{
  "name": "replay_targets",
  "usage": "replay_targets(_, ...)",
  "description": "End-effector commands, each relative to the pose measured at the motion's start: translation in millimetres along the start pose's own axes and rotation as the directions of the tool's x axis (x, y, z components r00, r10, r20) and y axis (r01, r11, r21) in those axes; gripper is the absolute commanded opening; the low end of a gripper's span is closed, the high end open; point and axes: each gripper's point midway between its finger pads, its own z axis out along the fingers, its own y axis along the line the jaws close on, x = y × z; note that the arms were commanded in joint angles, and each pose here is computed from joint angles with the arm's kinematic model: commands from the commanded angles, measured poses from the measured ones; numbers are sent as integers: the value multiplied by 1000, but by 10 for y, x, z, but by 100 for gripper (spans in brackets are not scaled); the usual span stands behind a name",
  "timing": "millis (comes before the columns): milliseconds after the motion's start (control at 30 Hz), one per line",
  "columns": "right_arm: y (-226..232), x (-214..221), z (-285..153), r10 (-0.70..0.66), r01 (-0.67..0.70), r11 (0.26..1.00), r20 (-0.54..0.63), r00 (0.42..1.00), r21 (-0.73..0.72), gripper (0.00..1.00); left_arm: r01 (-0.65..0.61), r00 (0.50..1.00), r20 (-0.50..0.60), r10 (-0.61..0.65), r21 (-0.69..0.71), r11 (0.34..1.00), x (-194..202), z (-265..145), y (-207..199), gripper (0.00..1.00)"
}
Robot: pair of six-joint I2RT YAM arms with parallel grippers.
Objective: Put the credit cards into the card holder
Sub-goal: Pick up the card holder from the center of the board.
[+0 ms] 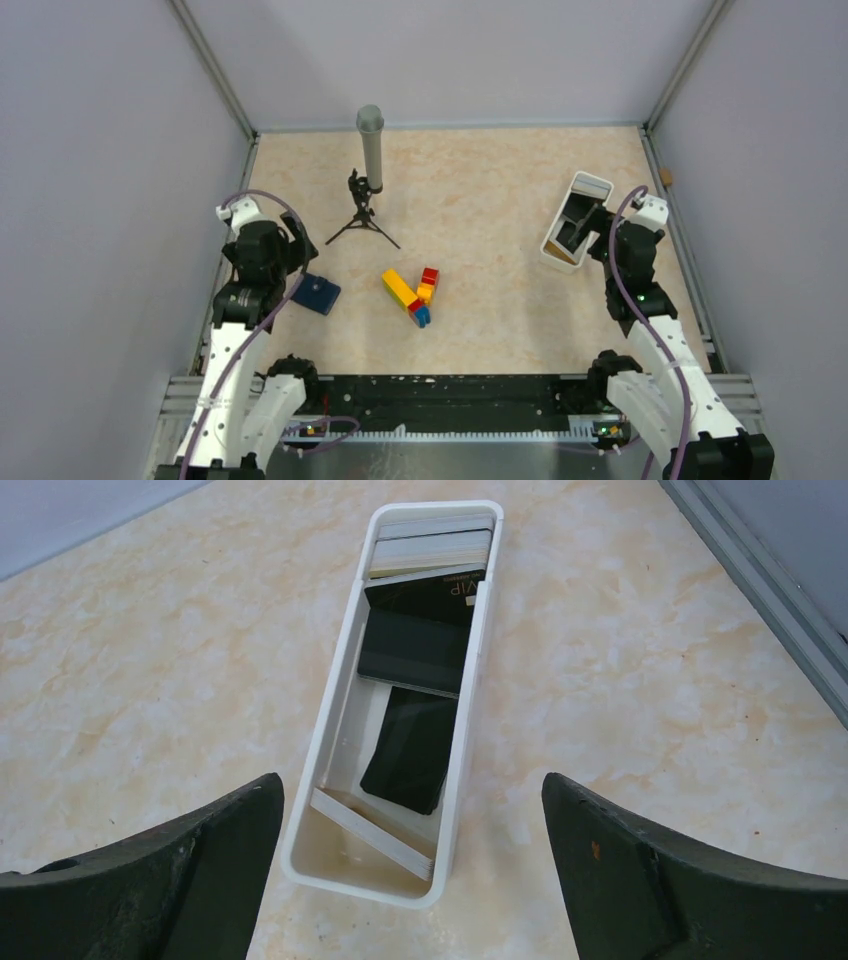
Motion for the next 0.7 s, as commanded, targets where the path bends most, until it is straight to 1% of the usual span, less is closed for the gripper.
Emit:
replay_targets(0,43,-305,-10,34,-35,999,74,997,6,99,103,990,-90,-108,-63,993,188,112,8,99)
replay_targets(100,49,-318,-7,39,-39,999,69,997,9,99,176,969,-164,-187,-80,981,459,253,-39,99)
replay_targets(233,109,-311,-7,43,-42,999,55,998,-20,99,293,927,-209,-312,-120,949,795,437,-50,99)
replay_targets(433,182,-253,-12,57,-54,996,37,998,-64,98,446,851,-213,-480,-188,875,1108,582,-13,99)
replay_targets(500,191,-239,-20,62,-59,996,36,997,-72,98,470,836,-202,-510,-213,856,1181,589,40,98)
replay_targets(567,188,-231,-27,67,-65,995,37,997,-74,98,489,822,-192,-537,-246,837,1272,584,119,95)
replay_targets(667,186,-236,-42,70,-66,995,41,997,-76,98,521,789,-194,-583,-290,803,1447,566,208,86)
